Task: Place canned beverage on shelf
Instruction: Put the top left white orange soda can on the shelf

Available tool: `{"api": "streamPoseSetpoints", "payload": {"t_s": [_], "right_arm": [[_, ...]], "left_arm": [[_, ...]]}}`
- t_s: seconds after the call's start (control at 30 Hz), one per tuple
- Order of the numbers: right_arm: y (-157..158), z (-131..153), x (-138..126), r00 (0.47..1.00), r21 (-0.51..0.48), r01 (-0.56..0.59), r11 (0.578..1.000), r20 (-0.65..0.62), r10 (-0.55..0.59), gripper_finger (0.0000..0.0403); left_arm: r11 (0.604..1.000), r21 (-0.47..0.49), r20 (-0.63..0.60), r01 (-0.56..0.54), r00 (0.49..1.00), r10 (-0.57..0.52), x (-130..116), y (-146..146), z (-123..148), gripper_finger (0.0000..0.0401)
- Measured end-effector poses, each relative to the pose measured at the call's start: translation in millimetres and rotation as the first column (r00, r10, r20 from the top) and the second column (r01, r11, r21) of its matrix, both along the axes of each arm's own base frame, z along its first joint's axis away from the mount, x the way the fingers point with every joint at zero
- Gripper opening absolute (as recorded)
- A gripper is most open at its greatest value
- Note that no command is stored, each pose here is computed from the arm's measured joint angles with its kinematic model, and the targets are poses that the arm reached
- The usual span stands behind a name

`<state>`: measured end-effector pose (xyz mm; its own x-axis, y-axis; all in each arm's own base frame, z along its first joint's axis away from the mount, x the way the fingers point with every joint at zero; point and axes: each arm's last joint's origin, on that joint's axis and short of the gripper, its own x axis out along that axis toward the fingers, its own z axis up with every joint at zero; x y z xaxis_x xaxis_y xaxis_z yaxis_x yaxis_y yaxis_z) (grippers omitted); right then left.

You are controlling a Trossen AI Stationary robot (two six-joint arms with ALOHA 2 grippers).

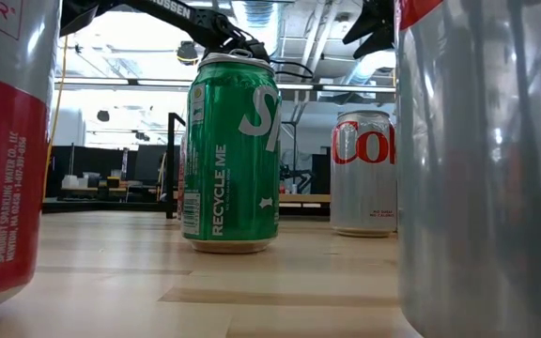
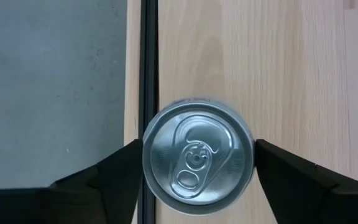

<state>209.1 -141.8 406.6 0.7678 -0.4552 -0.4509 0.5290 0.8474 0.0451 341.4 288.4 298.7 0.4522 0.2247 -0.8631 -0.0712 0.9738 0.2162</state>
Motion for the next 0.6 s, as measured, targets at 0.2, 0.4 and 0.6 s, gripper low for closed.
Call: {"api": "streamPoseSetpoints", "payload": {"t_s": [0.2,0.4,0.6], "right_arm": [[0,-1,0,1.000,0.011,0.004,1.000,-0.003,-0.004,0.0265],[0,-1,0,1.000,0.011,0.004,1.000,-0.003,-0.004,0.0265],[0,-1,0,1.000,0.013,0.004,1.000,-0.006,-0.004,0.0265]], "left_arm": [[0.999,-0.007,-0.058,-0.034,0.998,0.034,-3,-3,-3,0.0258],[0.998,-0.012,-0.069,-0.062,0.996,0.061,-8,-6,3,0.0258],[0.997,-0.040,-0.082,-0.073,0.994,0.069,-18,-6,8,0.0258]]}}
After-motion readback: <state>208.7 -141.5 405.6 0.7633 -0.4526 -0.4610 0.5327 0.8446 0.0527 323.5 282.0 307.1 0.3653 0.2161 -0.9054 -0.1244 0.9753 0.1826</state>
